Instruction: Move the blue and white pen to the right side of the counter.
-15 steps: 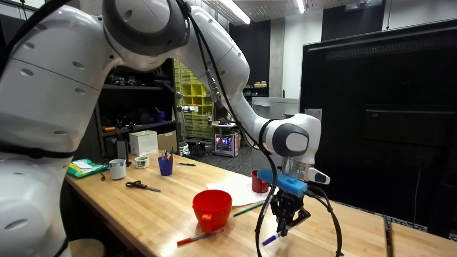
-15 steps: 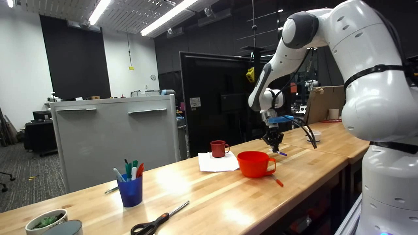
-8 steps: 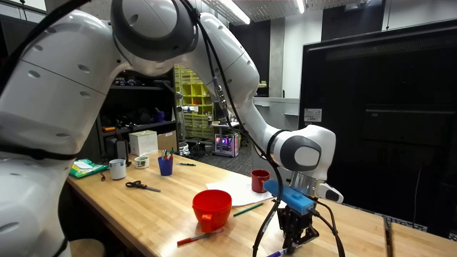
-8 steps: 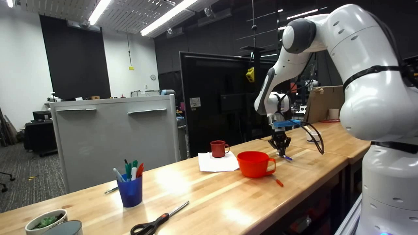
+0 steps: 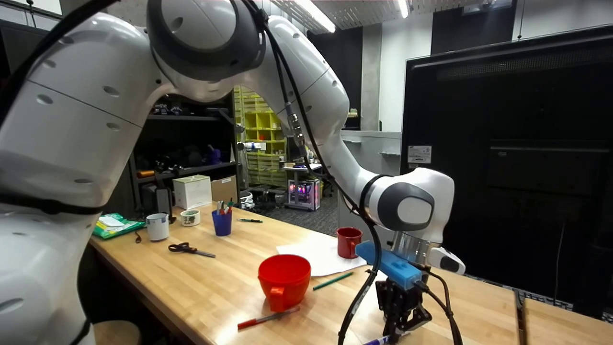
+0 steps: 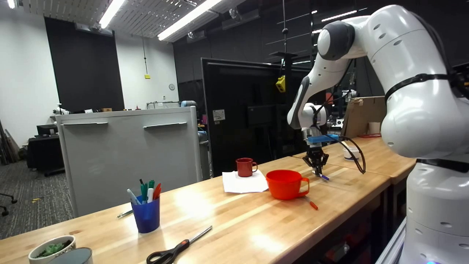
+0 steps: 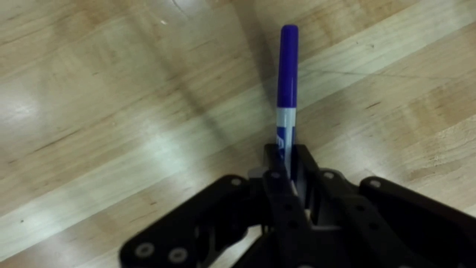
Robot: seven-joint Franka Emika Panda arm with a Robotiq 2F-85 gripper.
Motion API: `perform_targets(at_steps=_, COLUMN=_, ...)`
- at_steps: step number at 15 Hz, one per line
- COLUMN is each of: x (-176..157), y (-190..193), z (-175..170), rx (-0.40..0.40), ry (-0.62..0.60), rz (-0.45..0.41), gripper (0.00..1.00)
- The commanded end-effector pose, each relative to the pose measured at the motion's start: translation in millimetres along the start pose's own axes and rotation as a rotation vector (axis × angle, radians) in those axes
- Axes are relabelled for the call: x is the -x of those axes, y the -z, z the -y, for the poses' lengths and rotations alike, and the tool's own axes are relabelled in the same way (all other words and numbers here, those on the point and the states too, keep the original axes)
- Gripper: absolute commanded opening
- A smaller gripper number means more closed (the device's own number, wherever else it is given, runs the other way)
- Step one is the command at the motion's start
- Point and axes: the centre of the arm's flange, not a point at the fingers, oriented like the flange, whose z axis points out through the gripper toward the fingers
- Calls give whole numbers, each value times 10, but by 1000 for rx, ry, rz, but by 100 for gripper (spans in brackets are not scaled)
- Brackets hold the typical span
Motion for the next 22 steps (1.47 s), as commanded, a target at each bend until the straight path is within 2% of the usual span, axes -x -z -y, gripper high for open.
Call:
perform_targets(at_steps=1, x=44, y=39, z=30, rx=-6, ry=-22, rz=-16, gripper=42)
perform_targets(at_steps=4, x=57, y=184, z=72, rx=2, ry=-11, rz=-44, gripper=61)
perform_targets(at_steps=6, x=84, y=428, z=181, rx=24, ry=27, rz=-87, gripper=75)
perform_targets(at_steps=9, x=248, y=990, z=673, rx=121, ry=175, rz=-176, gripper=95)
perform_targets(at_steps=10, x=293, y=1135, z=828, rx=155, ry=221, rz=-199, gripper=99)
perform_targets(at_steps=12, x=432, y=1390, z=1256, rx=210, ry=329, rz=-252, gripper=100)
perform_targets(at_steps=15, x=740, y=1690, z=2055, rx=240, ry=512, rz=-336, gripper=100)
perform_targets(at_steps=19, x=1371, y=1896, z=3122, rx=161, ry=728, rz=-406, gripper=100)
perform_targets(at_steps=22, x=1850, y=1902, z=3667, rx=79, ry=779, rz=-397, gripper=100)
